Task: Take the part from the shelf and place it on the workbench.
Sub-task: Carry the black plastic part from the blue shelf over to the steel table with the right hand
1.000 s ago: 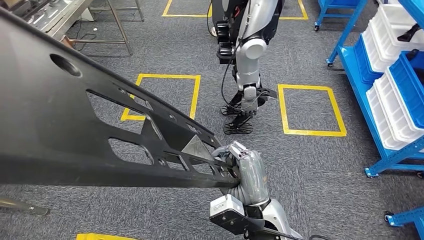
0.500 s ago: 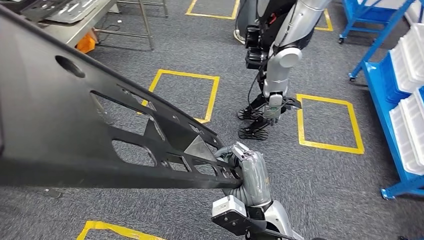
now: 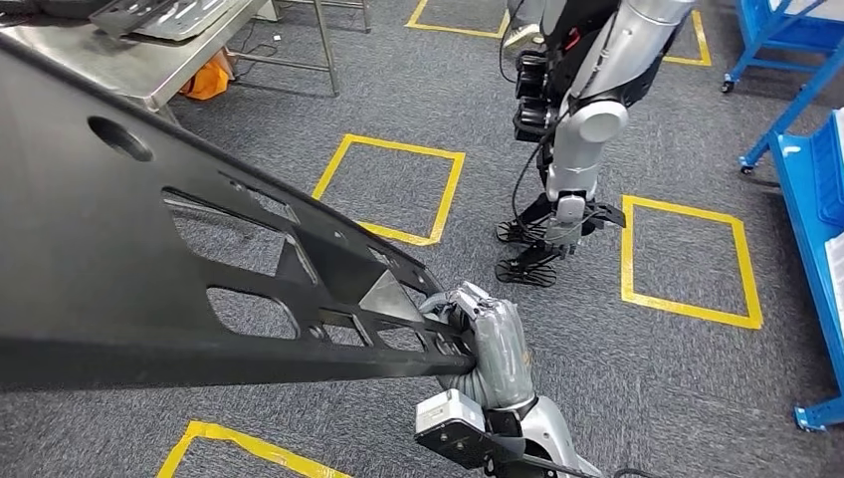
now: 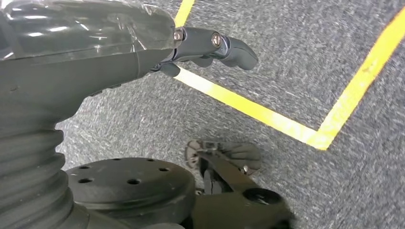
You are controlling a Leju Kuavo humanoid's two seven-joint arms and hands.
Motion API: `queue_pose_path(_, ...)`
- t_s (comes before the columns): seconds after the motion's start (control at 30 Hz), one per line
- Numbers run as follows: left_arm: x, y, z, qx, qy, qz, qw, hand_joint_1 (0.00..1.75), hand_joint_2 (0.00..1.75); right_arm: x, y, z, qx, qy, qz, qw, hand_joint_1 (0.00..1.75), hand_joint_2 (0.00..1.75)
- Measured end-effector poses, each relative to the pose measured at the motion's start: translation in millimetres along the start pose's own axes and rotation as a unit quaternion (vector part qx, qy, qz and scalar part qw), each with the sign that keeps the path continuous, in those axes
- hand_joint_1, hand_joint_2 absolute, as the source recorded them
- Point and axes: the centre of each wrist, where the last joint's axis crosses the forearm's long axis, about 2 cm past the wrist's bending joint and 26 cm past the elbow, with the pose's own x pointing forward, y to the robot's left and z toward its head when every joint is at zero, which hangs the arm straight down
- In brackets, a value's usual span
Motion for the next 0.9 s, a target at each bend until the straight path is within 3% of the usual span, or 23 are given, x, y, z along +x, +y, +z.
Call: queue_pose_path(0.9,-5.3,2.3,1.9,0.009,0.000,0.001,1.000,0.00,1.75,0.6,4.5,-3.1,0.005,-0.006,-0.003,1.000,1.75,1.75)
